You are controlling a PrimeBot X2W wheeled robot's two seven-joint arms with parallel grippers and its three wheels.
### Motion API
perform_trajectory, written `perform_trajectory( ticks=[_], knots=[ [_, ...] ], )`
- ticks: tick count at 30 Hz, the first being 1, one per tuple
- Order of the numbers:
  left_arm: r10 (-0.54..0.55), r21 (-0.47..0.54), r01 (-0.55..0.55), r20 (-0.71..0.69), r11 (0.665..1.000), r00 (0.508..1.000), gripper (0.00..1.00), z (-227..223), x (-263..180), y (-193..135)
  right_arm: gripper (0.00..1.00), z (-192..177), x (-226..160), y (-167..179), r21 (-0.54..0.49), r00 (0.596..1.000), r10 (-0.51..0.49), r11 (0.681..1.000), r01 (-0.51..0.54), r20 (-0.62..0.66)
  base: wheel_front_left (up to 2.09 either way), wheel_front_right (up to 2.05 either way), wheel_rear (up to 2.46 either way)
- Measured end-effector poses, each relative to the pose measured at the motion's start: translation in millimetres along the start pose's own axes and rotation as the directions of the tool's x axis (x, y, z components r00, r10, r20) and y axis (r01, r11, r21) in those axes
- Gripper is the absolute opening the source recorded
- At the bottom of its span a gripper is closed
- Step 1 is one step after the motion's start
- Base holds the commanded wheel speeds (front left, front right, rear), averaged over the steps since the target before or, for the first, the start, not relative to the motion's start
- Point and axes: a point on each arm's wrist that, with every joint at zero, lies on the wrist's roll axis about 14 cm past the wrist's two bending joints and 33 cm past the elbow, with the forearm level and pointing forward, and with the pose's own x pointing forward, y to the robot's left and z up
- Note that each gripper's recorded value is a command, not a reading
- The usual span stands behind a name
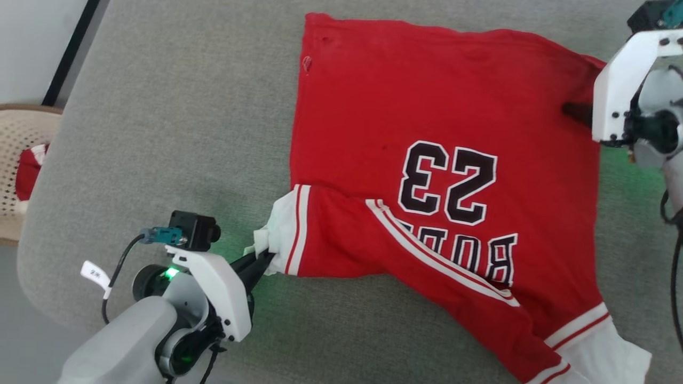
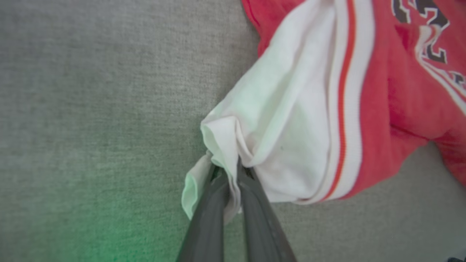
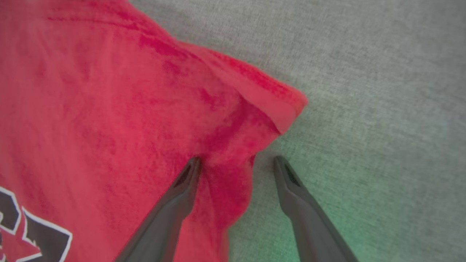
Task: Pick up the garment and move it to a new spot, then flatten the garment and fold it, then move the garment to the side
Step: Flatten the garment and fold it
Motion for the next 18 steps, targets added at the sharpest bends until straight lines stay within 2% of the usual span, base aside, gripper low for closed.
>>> perform_trajectory(
  ticks=[3, 4, 5, 12, 18],
  knots=[
    [0.000, -0.007, 0.000, -0.003, 1.000, 1.000, 0.00, -1.6, 1.2, 2.2, 1.00, -6.2, 9.1, 1.9, -0.002, 0.996, -0.005, 1.000, 0.005, -0.090, 0.00, 0.00, 0.00],
    [0.000, -0.011, 0.000, -0.004, 1.000, 1.000, 0.00, -2.0, 1.7, 3.0, 0.71, -7.8, 11.2, 2.8, -0.011, 0.994, -0.008, 1.000, 0.007, -0.113, 0.00, 0.00, 0.00],
    [0.001, -0.014, -0.001, -0.005, 1.000, 1.000, 0.00, -2.6, 2.1, 3.8, 0.00, -8.7, 12.5, 2.9, -0.021, 0.991, -0.014, 1.000, 0.011, -0.131, 0.00, 0.00, 0.00],
    [-0.007, -0.012, 0.007, 0.005, 1.000, 1.000, 0.00, -1.5, 5.4, 4.6, 0.00, -10.3, 5.1, 4.9, -0.069, 0.991, -0.027, 0.997, 0.018, -0.132, 0.00, 0.00, 0.00],
    [-0.018, 0.011, 0.018, 0.004, 1.000, 1.000, 0.00, 0.7, 4.5, 5.8, 0.00, -33.6, -23.2, 0.5, -0.152, 0.994, -0.022, 0.988, 0.006, -0.106, 0.00, 0.00, 0.00]
  ],
)
